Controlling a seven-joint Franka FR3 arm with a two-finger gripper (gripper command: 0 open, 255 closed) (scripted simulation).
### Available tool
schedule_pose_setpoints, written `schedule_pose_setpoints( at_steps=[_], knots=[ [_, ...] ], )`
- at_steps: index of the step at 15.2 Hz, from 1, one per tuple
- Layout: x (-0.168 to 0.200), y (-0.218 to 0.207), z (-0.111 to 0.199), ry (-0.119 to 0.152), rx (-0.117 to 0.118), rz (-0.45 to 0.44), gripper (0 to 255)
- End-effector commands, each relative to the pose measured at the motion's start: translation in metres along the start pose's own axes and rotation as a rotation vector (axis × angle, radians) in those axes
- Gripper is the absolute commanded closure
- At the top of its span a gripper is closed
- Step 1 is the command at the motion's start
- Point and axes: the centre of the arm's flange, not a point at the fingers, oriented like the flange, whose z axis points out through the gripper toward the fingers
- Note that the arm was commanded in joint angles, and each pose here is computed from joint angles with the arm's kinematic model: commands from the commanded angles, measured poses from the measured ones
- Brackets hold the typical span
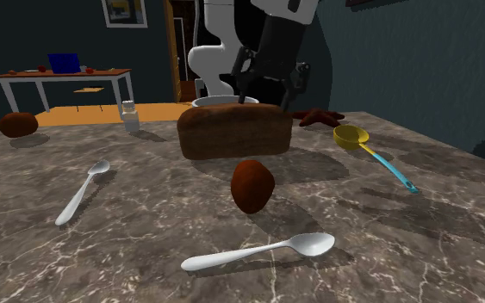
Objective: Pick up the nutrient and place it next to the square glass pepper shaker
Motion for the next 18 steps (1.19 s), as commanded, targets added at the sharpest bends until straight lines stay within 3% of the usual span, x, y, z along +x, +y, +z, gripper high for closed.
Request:
schedule_pose_setpoints(
  at_steps=[1, 9, 18],
  knots=[
    [0.025, 0.002, 0.014, -0.004, -0.018, 0.011, 0],
    [0.12, 0.008, 0.061, -0.016, -0.085, 0.053, 0],
    [0.12, 0.012, 0.101, -0.016, -0.085, 0.053, 0]
  ],
)
